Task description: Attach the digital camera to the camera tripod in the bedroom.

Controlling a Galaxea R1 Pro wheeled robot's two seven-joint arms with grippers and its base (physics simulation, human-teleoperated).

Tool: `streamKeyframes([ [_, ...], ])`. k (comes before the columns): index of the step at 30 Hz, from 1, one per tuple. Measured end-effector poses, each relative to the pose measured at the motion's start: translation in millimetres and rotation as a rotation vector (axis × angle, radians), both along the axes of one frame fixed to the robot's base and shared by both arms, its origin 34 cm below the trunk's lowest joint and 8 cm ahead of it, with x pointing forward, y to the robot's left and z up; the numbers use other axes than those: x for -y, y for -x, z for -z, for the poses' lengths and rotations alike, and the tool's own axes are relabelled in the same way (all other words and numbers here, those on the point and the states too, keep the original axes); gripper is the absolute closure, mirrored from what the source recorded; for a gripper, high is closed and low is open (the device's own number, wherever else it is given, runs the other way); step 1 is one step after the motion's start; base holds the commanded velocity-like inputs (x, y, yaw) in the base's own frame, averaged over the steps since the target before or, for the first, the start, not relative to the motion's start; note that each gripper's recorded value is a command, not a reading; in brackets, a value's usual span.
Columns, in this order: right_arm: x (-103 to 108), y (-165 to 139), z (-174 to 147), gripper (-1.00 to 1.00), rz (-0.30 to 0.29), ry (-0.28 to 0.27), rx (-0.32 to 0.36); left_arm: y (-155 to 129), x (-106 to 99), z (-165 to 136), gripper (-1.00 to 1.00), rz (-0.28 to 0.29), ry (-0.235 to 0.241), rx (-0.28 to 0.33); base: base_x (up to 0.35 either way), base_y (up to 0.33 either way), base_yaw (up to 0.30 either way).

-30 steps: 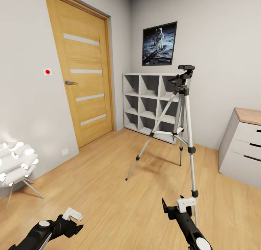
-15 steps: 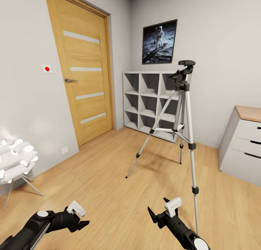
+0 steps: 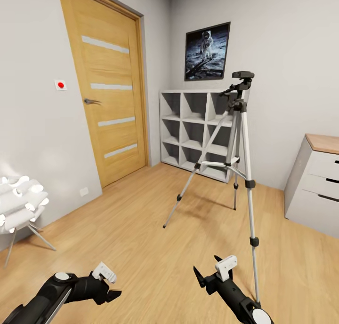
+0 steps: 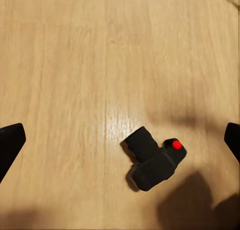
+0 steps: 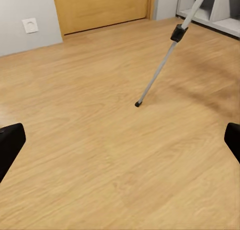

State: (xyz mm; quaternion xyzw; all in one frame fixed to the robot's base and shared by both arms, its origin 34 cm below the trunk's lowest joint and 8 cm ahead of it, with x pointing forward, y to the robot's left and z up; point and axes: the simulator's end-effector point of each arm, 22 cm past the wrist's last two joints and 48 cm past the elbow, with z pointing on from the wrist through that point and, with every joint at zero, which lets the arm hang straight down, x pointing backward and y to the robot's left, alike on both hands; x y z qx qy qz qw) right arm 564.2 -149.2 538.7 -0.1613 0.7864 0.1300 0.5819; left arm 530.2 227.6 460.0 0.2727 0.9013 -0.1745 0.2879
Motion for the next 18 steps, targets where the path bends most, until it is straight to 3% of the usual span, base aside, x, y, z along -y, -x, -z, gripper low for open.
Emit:
streamKeyframes([
  [6, 1, 1, 6, -1.00, 0.002, 0.000, 0.001, 28, 17, 28, -1.00, 0.094, -0.040, -0.053, 0.000, 0.000, 0.000],
  [18, 1, 4, 20, -1.00, 0.002, 0.000, 0.001, 43, 15, 54, -1.00, 0.111, -0.060, -0.086, 0.000, 0.000, 0.000],
])
